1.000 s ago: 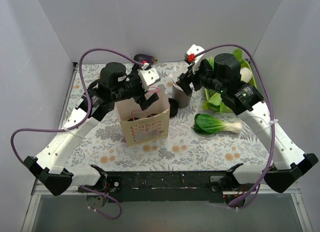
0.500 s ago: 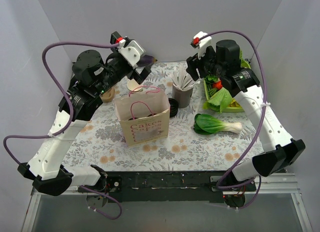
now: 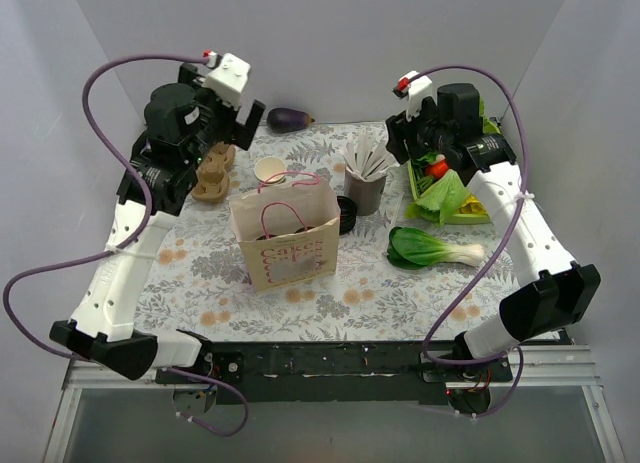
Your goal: Pack the takeout coffee
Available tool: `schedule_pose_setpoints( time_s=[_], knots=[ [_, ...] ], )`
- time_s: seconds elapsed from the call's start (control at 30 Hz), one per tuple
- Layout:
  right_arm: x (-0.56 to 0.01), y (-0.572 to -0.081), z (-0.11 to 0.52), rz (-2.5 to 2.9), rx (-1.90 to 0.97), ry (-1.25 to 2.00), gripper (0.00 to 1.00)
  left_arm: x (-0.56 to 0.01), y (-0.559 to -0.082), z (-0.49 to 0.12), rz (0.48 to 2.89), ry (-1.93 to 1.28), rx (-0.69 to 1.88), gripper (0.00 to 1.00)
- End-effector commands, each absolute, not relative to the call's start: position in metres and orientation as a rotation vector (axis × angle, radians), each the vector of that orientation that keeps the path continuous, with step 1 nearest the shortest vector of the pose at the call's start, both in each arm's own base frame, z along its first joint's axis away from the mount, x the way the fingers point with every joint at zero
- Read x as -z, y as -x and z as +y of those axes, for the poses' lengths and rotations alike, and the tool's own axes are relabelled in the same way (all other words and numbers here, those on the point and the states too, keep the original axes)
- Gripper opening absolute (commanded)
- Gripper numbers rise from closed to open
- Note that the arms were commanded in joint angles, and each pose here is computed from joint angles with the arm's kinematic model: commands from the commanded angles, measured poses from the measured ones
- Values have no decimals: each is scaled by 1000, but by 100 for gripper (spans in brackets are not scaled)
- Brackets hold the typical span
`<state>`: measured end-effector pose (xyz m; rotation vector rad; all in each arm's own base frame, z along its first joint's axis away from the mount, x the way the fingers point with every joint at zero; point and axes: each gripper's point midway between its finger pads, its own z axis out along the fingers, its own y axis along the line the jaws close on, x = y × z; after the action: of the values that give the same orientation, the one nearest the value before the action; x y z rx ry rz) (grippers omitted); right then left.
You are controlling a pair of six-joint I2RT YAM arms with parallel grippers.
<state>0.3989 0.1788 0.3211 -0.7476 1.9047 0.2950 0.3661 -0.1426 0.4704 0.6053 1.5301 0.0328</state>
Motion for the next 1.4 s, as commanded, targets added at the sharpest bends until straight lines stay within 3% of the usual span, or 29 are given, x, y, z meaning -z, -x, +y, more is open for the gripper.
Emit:
schedule_pose_setpoints(
  time_s=[0.0,0.07,0.1,0.2,0.37,0.6,0.77,1.13,1.37],
  knots=[
    [-315,-404,178,1923,-352,708,66,-423,-393,-57,1734,-346,-98,98],
    [-315,-404,177,1921,-354,716,68,-398,-409,-28,1808,-222,-62,98],
    [-314,-404,178,1923,-356,717,69,-383,-414,18,1863,-90,-103,98],
    [-316,-404,177,1909,-345,742,72,-342,-422,48,1990,89,50,98],
    [-311,-408,165,1928,-331,730,72,-324,-415,25,1997,151,247,98],
    [-296,-400,164,1943,-392,808,70,-317,-402,19,2009,136,271,98],
    [-280,-392,172,1969,-469,862,64,-317,-398,15,2008,124,293,98],
    [-250,-436,168,2055,-382,788,54,-319,-390,14,2005,98,284,98],
    [-243,-449,180,2038,-444,797,37,-319,-387,14,2005,86,276,98]
  ],
)
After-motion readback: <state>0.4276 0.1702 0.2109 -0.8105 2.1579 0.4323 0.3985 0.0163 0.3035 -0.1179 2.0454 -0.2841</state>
